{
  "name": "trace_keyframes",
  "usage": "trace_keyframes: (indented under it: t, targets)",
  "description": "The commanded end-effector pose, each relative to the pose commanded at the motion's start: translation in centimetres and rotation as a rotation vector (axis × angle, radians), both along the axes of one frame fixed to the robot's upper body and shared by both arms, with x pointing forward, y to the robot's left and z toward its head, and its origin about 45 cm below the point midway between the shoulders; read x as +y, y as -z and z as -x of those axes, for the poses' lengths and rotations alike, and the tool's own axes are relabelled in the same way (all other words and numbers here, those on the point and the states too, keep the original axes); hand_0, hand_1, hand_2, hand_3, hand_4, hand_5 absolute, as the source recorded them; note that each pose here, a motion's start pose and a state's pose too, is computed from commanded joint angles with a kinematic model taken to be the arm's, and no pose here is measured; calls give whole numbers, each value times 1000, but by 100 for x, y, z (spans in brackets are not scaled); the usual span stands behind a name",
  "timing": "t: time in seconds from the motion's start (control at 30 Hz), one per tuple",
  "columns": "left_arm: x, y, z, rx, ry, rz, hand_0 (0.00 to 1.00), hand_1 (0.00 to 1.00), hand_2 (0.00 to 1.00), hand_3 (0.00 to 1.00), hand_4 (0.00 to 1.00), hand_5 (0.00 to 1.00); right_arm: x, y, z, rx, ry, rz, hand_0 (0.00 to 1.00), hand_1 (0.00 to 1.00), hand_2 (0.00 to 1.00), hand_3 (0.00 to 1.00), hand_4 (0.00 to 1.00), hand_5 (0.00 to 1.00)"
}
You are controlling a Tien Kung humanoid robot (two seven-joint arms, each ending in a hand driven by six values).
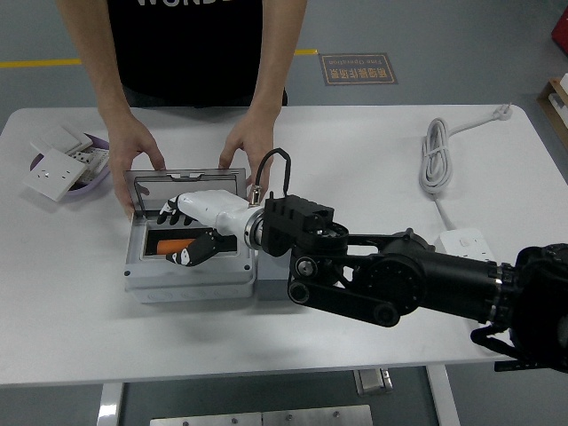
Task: Pick up the cylinder from the cube,place it in the box,flap close box
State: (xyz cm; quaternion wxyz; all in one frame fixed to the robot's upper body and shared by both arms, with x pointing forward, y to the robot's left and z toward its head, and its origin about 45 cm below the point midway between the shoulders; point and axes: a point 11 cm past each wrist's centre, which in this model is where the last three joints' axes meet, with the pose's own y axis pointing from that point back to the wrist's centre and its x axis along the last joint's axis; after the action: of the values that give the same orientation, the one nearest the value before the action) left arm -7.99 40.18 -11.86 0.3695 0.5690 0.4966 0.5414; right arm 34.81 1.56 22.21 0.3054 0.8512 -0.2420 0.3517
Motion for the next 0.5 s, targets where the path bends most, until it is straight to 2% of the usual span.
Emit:
trace_keyframes:
  t: [0.13, 0.23, 0.3, 0.37, 0.5]
  targets:
    - [-27, 7, 11, 1, 0, 5, 923, 852, 854, 951, 2, 2, 95, -260, 55, 51, -11, -129, 802, 727, 764, 794, 816, 257]
    - [-32, 8, 10, 1, 2, 7, 923, 852, 854, 951, 2, 2, 129, -477, 33, 53, -13, -201, 802, 727, 764, 794, 816, 257]
    - [-29, 8, 5, 1, 3, 6, 923, 852, 854, 951, 2, 2, 120, -577, -15, 44, -5, -227, 798, 723, 757, 780, 811, 275]
    - [-22, 7, -4, 0, 5, 5, 923, 852, 854, 951, 2, 2, 81, -650, -112, 28, 17, -245, 798, 723, 757, 780, 811, 275]
    - [-16, 7, -22, -2, 8, 4, 923, 852, 854, 951, 2, 2, -9, -664, -297, 8, 66, -255, 793, 716, 748, 769, 795, 283]
